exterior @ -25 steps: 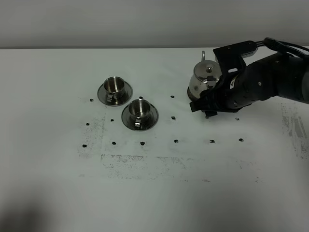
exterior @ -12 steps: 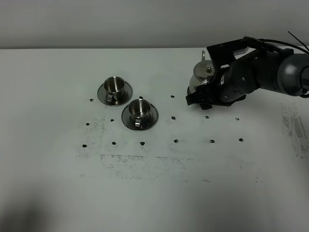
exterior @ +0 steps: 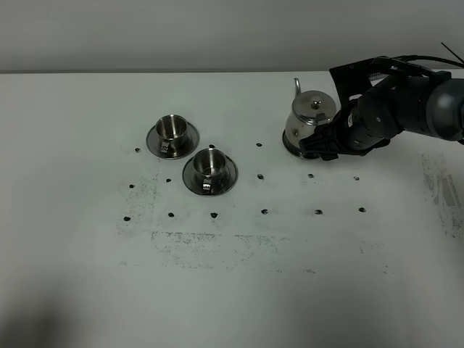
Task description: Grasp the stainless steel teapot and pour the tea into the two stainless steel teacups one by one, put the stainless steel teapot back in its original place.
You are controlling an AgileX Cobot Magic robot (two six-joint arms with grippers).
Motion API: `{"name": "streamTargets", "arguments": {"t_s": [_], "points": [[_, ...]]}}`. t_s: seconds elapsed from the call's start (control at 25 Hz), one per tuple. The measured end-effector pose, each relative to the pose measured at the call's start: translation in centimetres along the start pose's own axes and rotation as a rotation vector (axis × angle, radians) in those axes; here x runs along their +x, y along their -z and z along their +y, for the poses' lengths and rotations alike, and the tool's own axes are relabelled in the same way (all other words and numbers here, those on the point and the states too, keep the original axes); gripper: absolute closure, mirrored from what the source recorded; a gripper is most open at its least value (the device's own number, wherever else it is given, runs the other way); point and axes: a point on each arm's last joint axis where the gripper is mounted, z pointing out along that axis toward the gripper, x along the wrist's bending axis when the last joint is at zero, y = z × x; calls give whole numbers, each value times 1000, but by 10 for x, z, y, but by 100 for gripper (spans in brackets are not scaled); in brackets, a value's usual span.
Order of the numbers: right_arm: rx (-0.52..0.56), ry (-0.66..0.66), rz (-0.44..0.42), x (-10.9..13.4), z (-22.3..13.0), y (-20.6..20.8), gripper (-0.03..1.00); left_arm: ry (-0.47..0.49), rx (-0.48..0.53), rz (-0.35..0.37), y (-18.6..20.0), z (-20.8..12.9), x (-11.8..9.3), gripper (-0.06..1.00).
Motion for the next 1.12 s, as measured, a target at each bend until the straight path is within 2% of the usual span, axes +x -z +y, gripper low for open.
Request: {"name": "streamTargets", "arguments": {"t_s": [0.28,0.44,0.8,1.12], "points": [[3,4,-35,-8,0,-1,42,0,0,0,0,0,0,39],[40,79,-36,-8,-1,6,42,0,0,0,0,0,0,39],[40,278,83,1,27,46,42,0,0,0,0,0,0,39],[19,273,117,-9,38,46,42,0,0,0,0,0,0,39]]}}
